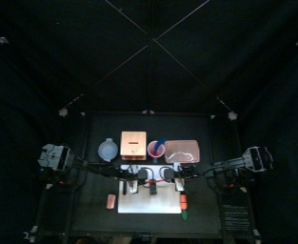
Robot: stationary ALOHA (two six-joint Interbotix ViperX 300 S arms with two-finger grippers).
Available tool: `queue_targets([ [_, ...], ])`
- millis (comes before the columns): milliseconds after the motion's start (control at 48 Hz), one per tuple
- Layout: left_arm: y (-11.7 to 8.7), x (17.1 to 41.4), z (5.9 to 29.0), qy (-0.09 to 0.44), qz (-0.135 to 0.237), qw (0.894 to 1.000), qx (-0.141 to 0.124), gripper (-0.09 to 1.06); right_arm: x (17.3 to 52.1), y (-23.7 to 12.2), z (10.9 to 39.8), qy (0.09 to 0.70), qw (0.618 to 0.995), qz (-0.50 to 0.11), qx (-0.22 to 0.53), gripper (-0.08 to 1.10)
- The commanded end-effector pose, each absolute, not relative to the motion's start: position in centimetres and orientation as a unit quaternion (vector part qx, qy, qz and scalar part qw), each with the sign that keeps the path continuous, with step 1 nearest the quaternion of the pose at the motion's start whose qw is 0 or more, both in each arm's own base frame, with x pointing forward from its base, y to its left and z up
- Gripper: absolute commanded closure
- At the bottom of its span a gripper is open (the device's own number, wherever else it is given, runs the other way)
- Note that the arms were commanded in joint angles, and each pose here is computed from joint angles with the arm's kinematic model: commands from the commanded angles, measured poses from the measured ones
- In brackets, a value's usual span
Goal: Place sushi on board then cut the sushi with the knife then place the pieces on the plate
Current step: Cut the sushi into 4 pieces
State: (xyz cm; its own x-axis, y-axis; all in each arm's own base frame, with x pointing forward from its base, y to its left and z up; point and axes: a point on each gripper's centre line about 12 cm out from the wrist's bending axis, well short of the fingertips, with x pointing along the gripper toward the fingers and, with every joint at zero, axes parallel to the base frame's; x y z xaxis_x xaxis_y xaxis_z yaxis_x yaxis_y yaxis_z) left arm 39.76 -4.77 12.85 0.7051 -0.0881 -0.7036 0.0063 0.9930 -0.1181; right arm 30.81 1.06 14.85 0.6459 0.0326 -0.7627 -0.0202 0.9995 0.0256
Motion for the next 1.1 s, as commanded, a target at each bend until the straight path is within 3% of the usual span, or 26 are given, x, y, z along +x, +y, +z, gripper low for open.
queue_targets([
  [21,-5.0,40.4,13.9,0.368,-0.029,0.928,-0.054,0.58,31.3,0.7,15.6,0.408,0.913,0.009,0.010,0.69],
  [479,-3.8,40.1,10.4,0.419,-0.016,0.906,-0.048,0.59,31.6,0.7,12.3,0.455,0.890,0.006,0.016,0.69],
  [812,-1.7,40.3,10.7,0.415,-0.008,0.910,-0.019,0.59,31.6,-1.9,12.6,0.450,0.892,-0.027,0.026,0.69],
  [1104,-1.8,40.2,12.9,0.401,-0.012,0.916,-0.014,0.59,31.8,-1.6,15.0,0.434,0.900,-0.023,0.026,0.69],
])
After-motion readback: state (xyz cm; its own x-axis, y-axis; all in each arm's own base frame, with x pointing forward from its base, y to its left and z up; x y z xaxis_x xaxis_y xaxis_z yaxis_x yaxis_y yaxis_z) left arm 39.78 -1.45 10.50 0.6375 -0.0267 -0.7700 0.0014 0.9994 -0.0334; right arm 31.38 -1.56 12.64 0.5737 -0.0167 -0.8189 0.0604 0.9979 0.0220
